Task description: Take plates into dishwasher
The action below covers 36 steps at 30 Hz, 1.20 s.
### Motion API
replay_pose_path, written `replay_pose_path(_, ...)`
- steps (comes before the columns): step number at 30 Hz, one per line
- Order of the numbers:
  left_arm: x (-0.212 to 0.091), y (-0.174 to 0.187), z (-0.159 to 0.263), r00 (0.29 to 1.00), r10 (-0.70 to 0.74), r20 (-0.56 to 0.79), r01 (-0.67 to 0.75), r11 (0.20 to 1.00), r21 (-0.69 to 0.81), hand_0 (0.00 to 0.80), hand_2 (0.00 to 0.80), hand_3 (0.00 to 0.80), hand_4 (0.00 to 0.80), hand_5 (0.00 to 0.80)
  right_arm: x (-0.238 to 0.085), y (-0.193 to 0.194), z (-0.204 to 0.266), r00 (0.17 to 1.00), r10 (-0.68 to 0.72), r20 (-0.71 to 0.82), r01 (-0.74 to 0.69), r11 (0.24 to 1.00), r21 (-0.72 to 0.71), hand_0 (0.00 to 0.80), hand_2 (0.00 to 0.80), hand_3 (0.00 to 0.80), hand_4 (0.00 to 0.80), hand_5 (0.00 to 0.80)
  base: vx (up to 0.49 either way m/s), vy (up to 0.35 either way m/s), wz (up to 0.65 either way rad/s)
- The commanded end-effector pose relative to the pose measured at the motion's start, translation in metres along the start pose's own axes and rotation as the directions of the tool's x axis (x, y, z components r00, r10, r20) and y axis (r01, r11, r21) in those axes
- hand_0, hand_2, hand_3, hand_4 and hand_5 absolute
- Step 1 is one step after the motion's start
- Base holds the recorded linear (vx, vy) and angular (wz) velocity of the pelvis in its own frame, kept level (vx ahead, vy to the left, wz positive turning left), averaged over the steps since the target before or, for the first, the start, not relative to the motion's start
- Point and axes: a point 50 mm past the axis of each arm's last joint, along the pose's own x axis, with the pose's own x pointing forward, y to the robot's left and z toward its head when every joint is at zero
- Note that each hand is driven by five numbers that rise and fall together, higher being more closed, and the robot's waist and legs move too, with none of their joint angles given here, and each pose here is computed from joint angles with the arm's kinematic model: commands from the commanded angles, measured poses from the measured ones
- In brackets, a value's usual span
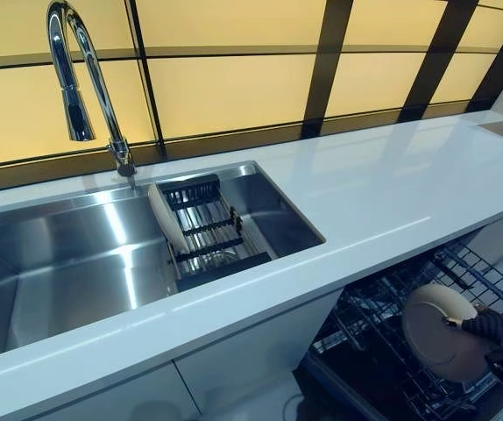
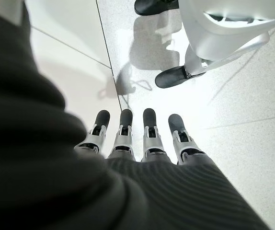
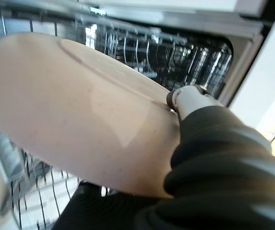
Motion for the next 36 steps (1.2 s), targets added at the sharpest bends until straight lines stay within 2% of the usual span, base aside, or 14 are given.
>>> replay_pose_path(1,0.000,0.004,0.014,0.999,0.026,0.022,-0.027,0.998,0.052,0.000,0.000,0.000,0.000,0.000,0.008,-0.011,0.049,0.975,-0.096,0.202,0.109,0.992,-0.055,0.800,0.800,0.800,0.800,0.800,-0.043,-0.048,0.03)
replay_pose_path(4,0.000,0.003,0.018,0.999,0.023,0.028,-0.025,0.998,0.059,0.000,0.000,0.000,0.000,0.000,0.011,-0.007,0.051,0.975,-0.093,0.202,0.115,0.988,-0.100,0.800,0.800,0.800,0.800,0.800,-0.041,-0.048,0.06)
replay_pose_path(19,0.000,-0.007,0.049,0.994,-0.010,0.107,0.001,0.997,0.080,0.000,0.000,0.000,0.000,0.000,0.039,0.007,0.061,0.982,-0.112,0.152,0.135,0.979,-0.151,0.800,0.800,0.800,0.800,0.800,-0.067,-0.026,0.06)
replay_pose_path(36,0.000,-0.013,0.058,0.991,-0.028,0.133,0.017,0.997,0.081,0.000,0.000,0.000,0.000,0.000,0.043,0.010,0.051,0.992,-0.100,0.081,0.115,0.973,-0.201,0.800,0.800,0.800,0.800,0.800,-0.012,0.007,0.01)
